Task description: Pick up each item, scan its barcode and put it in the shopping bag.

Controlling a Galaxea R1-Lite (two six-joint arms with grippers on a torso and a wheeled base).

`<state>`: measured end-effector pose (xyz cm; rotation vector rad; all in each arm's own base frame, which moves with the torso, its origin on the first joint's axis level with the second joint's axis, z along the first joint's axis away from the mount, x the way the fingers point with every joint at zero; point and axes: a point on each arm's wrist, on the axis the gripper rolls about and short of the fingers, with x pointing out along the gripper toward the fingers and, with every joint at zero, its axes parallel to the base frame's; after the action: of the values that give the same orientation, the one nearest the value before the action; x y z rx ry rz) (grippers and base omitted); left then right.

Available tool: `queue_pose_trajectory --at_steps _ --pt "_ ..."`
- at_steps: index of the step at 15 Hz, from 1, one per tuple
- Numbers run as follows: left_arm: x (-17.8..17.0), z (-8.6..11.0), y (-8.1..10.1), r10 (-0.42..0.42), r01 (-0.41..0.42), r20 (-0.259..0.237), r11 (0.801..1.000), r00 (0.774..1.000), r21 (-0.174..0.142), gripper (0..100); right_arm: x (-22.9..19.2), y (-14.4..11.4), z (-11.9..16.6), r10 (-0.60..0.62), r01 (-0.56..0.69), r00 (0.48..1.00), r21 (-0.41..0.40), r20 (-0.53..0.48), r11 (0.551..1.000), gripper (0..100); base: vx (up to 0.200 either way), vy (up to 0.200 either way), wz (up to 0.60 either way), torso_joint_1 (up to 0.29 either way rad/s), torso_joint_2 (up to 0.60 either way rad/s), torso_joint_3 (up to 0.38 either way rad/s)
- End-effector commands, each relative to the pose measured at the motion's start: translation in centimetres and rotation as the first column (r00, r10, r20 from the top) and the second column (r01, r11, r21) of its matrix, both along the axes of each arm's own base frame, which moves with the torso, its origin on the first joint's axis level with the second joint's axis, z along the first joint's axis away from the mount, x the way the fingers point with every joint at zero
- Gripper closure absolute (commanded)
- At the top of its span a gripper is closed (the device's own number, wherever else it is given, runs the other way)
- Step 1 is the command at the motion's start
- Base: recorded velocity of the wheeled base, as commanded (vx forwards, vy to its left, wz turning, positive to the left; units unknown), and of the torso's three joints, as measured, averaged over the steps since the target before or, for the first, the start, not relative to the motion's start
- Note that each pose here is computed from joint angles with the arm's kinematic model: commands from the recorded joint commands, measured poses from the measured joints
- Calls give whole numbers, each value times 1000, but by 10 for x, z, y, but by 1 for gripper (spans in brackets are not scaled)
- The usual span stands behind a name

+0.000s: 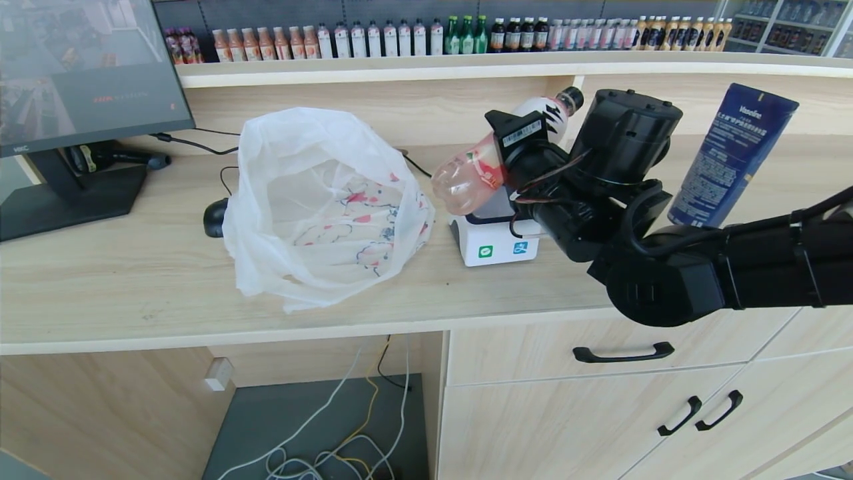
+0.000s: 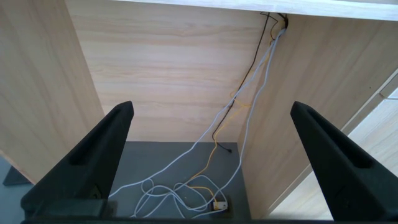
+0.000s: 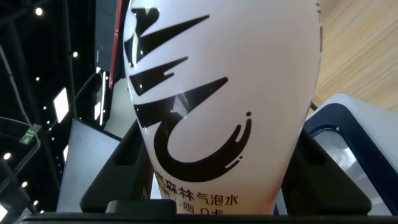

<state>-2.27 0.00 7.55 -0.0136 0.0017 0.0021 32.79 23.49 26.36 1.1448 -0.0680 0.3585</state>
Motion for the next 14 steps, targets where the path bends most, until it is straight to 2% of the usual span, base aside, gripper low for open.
queue_pose_trajectory --at_steps 1,7,10,14 --pt "0 0 0 1 -1 0 1000 1000 0 0 -1 0 1 0 0 1000 2 2 1000 100 0 0 0 0 0 0" --pt "0 0 0 1 -1 0 1000 1000 0 0 -10 -5 14 0 0 1000 13 27 1000 100 0 0 0 0 0 0" --pt "0 0 0 1 -1 0 1000 1000 0 0 -20 -14 16 -26 26 999 -8 23 1000 100 0 0 0 0 0 0" --pt "0 0 0 1 -1 0 1000 1000 0 0 -39 -27 31 -75 80 995 -76 68 994 100 0 0 0 0 0 0"
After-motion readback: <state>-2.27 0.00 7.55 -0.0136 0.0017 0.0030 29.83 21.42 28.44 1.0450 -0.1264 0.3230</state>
